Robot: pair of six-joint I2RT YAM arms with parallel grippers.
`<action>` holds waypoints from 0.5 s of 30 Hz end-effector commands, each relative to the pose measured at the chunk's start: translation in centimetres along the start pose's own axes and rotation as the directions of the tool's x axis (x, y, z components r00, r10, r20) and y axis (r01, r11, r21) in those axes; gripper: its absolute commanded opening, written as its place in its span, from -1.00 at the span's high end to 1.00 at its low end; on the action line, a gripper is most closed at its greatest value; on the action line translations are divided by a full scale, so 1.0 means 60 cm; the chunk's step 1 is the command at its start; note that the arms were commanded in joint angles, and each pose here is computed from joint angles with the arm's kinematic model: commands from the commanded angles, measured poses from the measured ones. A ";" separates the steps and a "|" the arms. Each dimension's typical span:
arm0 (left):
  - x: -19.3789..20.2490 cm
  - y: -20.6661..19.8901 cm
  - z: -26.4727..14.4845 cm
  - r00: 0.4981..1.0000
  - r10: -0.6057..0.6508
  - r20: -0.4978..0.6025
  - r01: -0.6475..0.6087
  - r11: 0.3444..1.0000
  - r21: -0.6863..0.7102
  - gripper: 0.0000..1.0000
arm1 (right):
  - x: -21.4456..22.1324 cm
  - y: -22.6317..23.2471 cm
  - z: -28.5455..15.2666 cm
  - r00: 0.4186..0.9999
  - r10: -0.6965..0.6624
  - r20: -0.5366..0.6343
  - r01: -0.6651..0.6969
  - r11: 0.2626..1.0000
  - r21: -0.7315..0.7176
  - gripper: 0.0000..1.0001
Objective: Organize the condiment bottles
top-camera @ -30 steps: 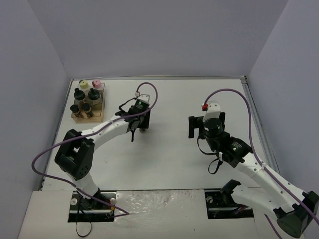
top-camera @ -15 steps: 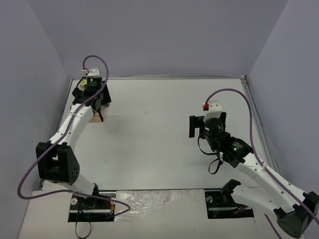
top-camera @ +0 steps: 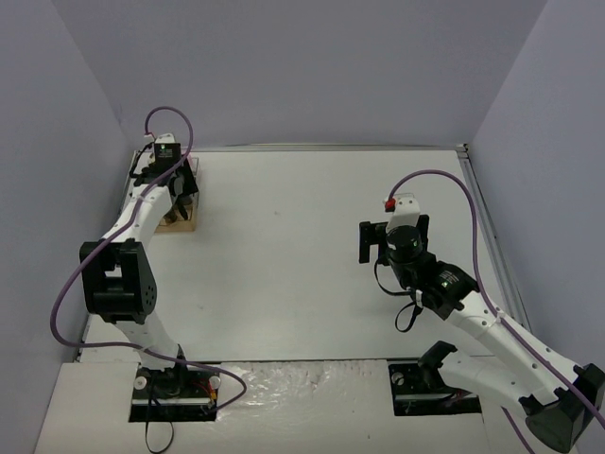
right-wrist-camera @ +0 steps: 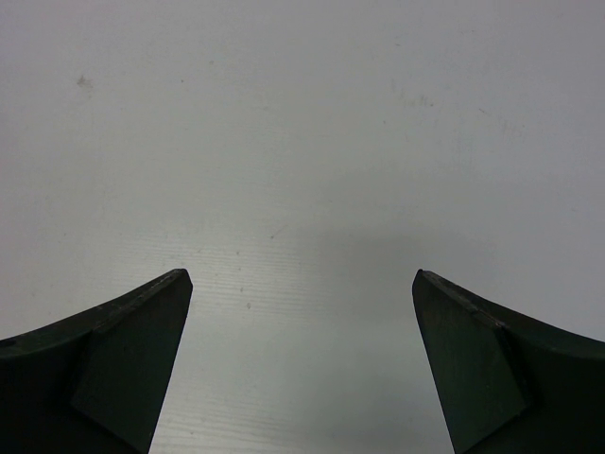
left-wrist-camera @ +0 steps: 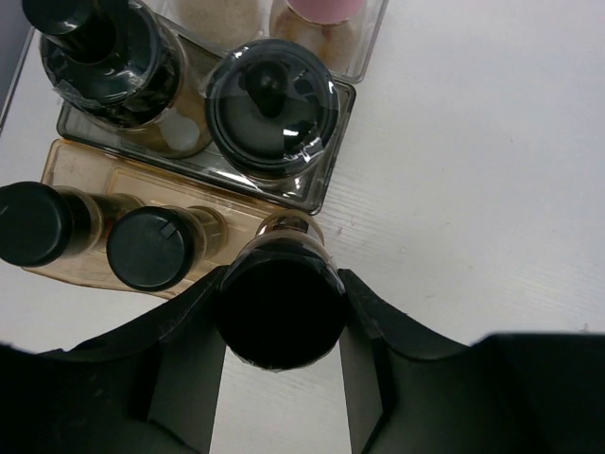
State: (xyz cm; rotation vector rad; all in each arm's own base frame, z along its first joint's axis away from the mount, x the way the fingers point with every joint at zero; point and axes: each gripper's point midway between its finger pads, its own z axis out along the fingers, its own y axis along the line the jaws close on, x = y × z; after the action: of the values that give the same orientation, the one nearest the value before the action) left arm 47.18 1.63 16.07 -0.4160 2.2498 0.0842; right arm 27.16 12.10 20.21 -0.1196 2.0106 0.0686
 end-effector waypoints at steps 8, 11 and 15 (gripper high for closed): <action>-0.069 0.029 -0.016 0.990 -0.061 0.125 0.064 0.998 -0.020 0.84 | -0.028 -0.008 0.002 0.998 0.035 0.061 -0.037 0.999 0.034 -1.00; -0.059 0.031 -0.008 0.992 -0.059 0.110 0.062 0.998 -0.026 0.84 | -0.025 -0.007 0.003 0.998 0.033 0.055 -0.035 0.999 0.034 -1.00; -0.045 0.034 0.006 0.995 -0.059 0.083 0.062 0.997 -0.038 0.84 | -0.023 -0.006 0.005 0.998 0.030 0.049 -0.032 0.999 0.032 -1.00</action>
State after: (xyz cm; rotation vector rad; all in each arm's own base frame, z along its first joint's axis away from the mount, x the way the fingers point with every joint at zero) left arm 47.23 3.50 16.05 -0.4614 2.2369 0.1091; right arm 27.17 12.01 20.15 -0.1166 2.0108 0.0626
